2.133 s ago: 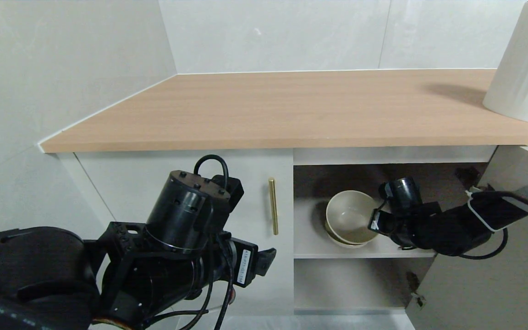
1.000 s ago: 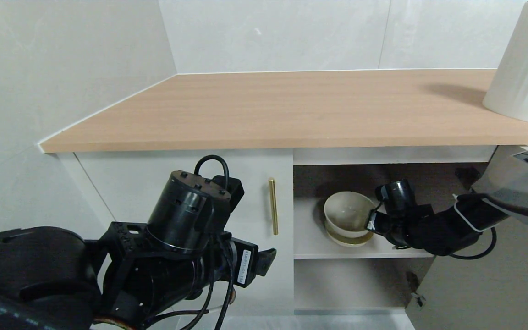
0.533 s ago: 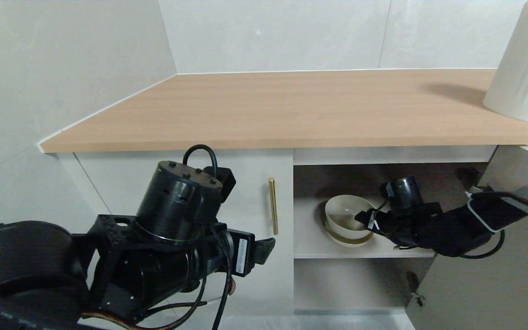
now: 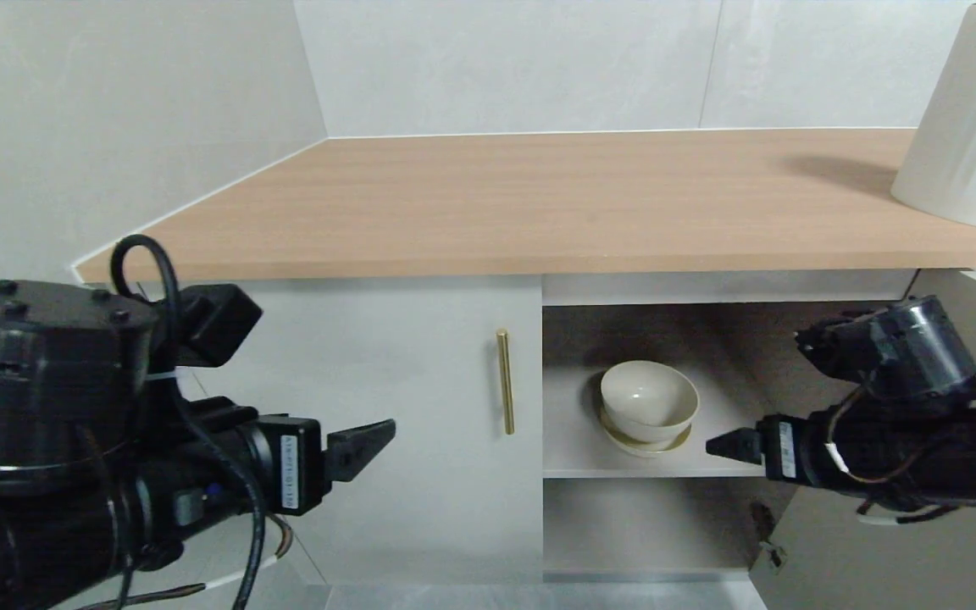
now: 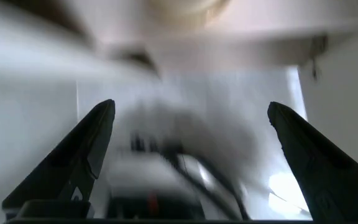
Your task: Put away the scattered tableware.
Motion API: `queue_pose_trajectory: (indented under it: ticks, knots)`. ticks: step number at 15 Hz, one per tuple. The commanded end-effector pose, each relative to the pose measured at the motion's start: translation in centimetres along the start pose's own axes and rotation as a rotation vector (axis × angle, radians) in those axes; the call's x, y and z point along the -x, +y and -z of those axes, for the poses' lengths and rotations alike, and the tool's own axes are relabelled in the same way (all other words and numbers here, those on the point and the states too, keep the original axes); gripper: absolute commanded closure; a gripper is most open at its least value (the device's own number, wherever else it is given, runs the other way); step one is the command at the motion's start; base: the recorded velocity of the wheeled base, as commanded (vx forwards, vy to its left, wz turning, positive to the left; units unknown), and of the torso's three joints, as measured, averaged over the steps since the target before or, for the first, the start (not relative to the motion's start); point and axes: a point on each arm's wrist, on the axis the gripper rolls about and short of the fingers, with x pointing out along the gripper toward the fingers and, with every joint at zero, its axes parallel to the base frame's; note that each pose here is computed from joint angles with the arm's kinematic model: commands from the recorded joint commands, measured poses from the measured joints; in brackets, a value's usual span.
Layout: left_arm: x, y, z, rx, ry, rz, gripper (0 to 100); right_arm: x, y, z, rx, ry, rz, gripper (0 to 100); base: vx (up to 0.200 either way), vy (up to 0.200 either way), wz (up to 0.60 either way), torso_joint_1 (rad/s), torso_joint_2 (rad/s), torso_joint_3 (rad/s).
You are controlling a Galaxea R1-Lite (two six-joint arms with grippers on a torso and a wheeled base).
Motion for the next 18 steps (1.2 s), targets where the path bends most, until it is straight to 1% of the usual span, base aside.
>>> queue_pose_trajectory:
  ticks: [1, 2, 3, 6, 18]
  knots:
    - [2.4, 1.8, 0.5, 0.035, -0.054, -0.02, 0, 5.8, -0.4, 2.2, 0.079, -0.022, -0.073, 0, 0.0, 0.0, 0.0, 0.0, 0.0, 0.0]
    - [2.8, 1.9, 0.4, 0.041, -0.066, -0.017, 0, 6.2, -0.2, 2.8, 0.099, -0.009, -0.087, 0, 0.0, 0.0, 0.0, 0.0, 0.0, 0.0]
    - [2.7, 2.0, 0.6, 0.04, -0.061, -0.021, 0, 6.2, -0.3, 3.4, 0.11, 0.012, -0.086, 0, 0.0, 0.0, 0.0, 0.0, 0.0, 0.0]
    - [2.4, 2.0, 0.9, 0.035, -0.041, -0.023, 0, 5.9, -0.3, 3.7, 0.117, 0.031, -0.08, 0, 0.0, 0.0, 0.0, 0.0, 0.0, 0.0]
    - [2.2, 2.0, 1.0, 0.032, -0.032, -0.027, 0, 5.9, -0.4, 3.8, 0.122, 0.035, -0.079, 0, -0.2, 0.0, 0.0, 0.002, 0.0, 0.002]
